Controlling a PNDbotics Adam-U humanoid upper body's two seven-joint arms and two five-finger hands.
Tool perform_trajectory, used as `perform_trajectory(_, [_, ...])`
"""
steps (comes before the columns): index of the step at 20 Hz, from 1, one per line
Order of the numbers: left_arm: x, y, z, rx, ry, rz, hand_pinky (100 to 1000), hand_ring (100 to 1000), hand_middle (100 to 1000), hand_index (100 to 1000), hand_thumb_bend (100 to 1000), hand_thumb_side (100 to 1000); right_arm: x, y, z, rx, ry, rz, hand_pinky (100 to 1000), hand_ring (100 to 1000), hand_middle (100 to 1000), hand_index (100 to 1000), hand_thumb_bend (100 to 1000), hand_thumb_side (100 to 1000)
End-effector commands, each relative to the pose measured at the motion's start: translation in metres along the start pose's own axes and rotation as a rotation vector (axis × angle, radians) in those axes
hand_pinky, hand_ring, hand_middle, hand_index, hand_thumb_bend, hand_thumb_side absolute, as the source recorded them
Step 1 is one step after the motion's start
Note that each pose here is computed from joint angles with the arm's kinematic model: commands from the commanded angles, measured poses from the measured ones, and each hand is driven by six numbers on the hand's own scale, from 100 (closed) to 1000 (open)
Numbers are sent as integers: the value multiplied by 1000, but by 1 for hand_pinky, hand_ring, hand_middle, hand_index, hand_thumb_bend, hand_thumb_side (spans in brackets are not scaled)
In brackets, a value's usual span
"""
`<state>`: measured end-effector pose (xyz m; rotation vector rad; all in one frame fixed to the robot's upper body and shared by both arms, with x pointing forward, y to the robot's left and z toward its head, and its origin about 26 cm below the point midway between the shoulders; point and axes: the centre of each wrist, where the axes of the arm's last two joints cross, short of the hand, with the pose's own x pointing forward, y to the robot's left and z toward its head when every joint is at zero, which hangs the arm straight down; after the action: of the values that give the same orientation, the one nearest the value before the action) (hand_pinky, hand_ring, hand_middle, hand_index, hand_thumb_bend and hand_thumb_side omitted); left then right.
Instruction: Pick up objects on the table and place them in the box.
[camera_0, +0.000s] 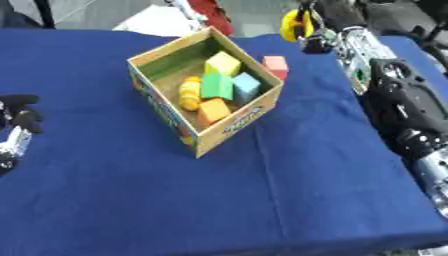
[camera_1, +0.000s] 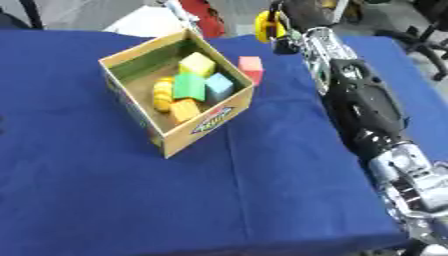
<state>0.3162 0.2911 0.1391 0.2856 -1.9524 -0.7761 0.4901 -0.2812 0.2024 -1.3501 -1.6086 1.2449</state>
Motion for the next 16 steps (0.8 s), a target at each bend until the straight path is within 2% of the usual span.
perform_trajectory(1, [5, 5, -2, 8, -22, -11, 764, 549, 560, 807, 100, 626, 26, -28, -15, -53, -124, -35, 621, 535, 264, 414, 100, 100])
perform_trajectory(3, [6, 4, -3, 4, -28, -10, 764, 548, 560, 807, 100, 625, 47, -30, -20, -29, -205, -50, 630, 545, 284, 436, 100, 100])
perform_trajectory(5, [8, 4, -5, 2, -35, -8, 764, 548, 560, 807, 100, 625, 67, -28, -25, 7, -277, -65, 654, 574, 346, 507, 100, 100])
perform_trajectory(7, [8, 4, -6, 2, -39, -7, 764, 548, 559, 807, 100, 625, 82, -26, -27, 46, -335, -68, 682, 622, 467, 687, 100, 100])
perform_trajectory(8, [9, 4, -6, 2, -40, -7, 764, 547, 559, 807, 100, 625, 88, -24, -28, 66, -362, -70, 691, 641, 505, 731, 100, 100])
perform_trajectory(9, [9, 4, -6, 3, -40, -7, 764, 547, 559, 807, 100, 625, 92, -23, -28, 85, -384, -69, 709, 676, 570, 796, 100, 156])
perform_trajectory(10, [9, 5, -6, 4, -40, -8, 764, 547, 559, 807, 100, 625, 96, -23, -28, 106, -403, -64, 729, 717, 659, 880, 100, 283])
perform_trajectory(11, [9, 5, -6, 6, -40, -8, 764, 547, 559, 807, 100, 625, 99, -22, -28, 123, -417, -58, 751, 752, 736, 925, 134, 394])
perform_trajectory(13, [9, 5, -6, 7, -38, -8, 764, 547, 559, 807, 100, 626, 102, -20, -26, 171, -447, -48, 795, 814, 835, 979, 191, 550])
perform_trajectory(16, [8, 5, -4, 11, -33, -7, 764, 546, 558, 806, 100, 627, 101, -24, -23, 217, -482, -36, 801, 821, 853, 982, 173, 551])
